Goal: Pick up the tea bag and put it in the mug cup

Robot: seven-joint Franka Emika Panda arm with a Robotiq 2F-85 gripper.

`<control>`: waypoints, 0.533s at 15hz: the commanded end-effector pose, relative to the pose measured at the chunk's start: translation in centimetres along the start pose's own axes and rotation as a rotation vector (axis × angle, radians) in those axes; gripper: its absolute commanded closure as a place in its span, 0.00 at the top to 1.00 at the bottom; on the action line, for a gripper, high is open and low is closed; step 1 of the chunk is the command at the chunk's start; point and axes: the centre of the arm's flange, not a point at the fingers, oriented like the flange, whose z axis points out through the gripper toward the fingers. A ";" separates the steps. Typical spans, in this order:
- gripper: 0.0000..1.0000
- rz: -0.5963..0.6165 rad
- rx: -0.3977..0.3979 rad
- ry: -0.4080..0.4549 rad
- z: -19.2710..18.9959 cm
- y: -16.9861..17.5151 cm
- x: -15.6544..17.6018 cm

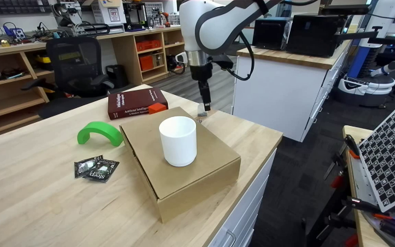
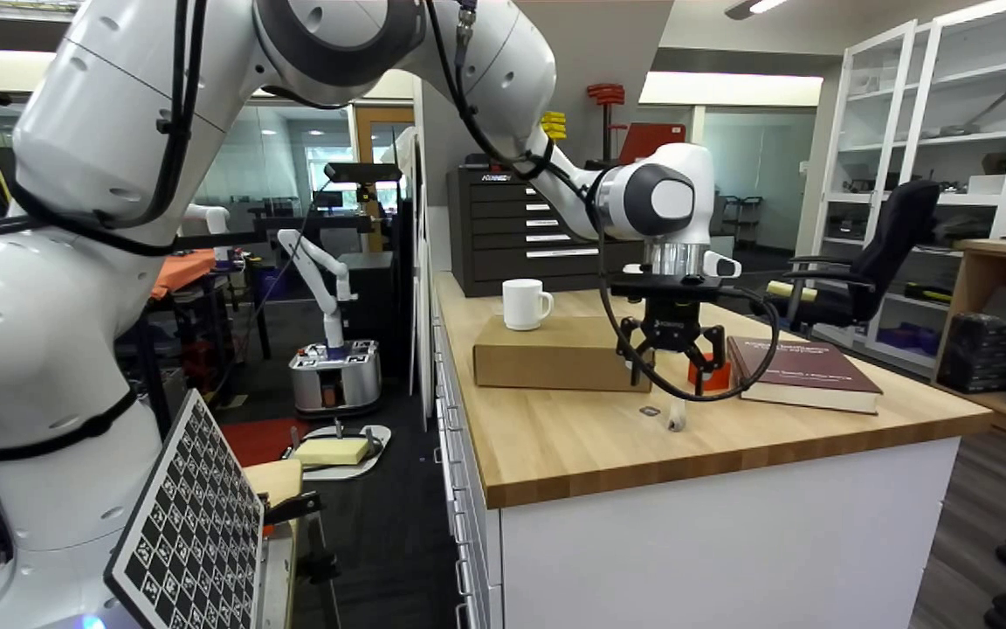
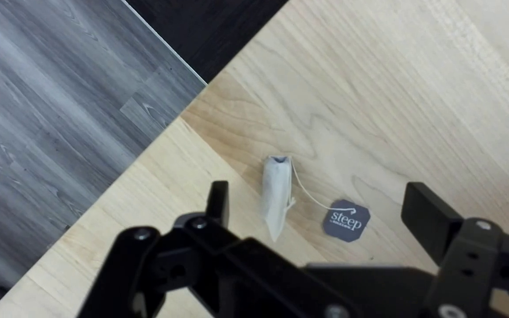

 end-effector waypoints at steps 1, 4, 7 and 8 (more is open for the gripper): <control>1.00 -0.035 -0.016 0.044 -0.2 0.3 -0.7; 1.00 -0.048 -0.020 0.059 -0.4 0.5 -0.6; 1.00 -0.056 -0.020 0.063 -0.2 0.9 -0.8; 1.00 -0.058 -0.018 0.061 -0.1 1.1 -1.0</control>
